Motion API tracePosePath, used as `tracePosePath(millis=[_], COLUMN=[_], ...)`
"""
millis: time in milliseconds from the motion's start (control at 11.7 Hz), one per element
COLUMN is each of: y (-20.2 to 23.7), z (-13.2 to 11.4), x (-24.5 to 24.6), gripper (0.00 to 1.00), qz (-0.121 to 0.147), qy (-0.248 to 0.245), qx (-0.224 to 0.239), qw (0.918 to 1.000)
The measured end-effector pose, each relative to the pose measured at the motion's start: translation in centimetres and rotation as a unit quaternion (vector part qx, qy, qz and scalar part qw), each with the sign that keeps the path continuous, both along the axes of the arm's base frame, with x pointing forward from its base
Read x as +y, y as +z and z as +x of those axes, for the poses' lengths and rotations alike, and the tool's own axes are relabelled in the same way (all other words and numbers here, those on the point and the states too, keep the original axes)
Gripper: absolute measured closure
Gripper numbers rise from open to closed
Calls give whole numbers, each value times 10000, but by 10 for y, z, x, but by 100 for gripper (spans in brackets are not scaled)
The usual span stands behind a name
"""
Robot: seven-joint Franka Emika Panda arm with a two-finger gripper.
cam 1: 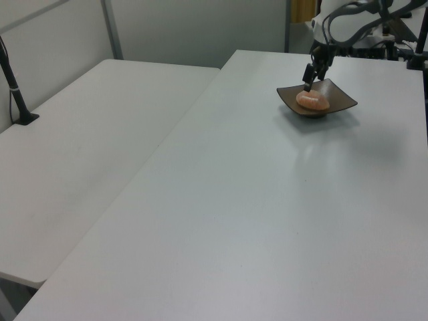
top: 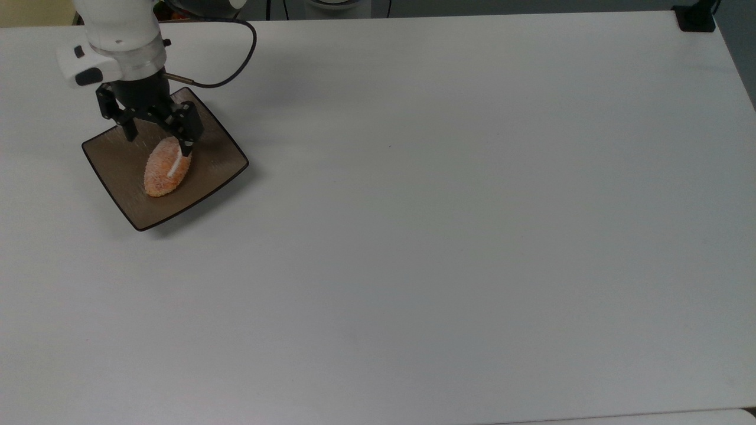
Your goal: Bread is placed on a ceramic plate
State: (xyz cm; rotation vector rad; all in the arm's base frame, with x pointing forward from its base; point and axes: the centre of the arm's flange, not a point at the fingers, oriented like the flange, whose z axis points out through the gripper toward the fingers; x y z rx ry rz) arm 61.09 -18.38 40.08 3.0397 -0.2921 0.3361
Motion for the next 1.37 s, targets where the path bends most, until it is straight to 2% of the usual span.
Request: tracePosePath(millis=[171,342,683,854,1196,1367], y=[28,67,144,163,168,166], z=[6,4,-28,-44,-40,-40], x=[-2,1,41,84,168,193], gripper=[0,0,0,0,0,0], qz=[14,95,267,330,300,283], qy=[-195,-270,-78,191,528,719], qx=[-113,94,672,1026,1037,1061], qw=[9997,9995,9974,9940,9927,9913])
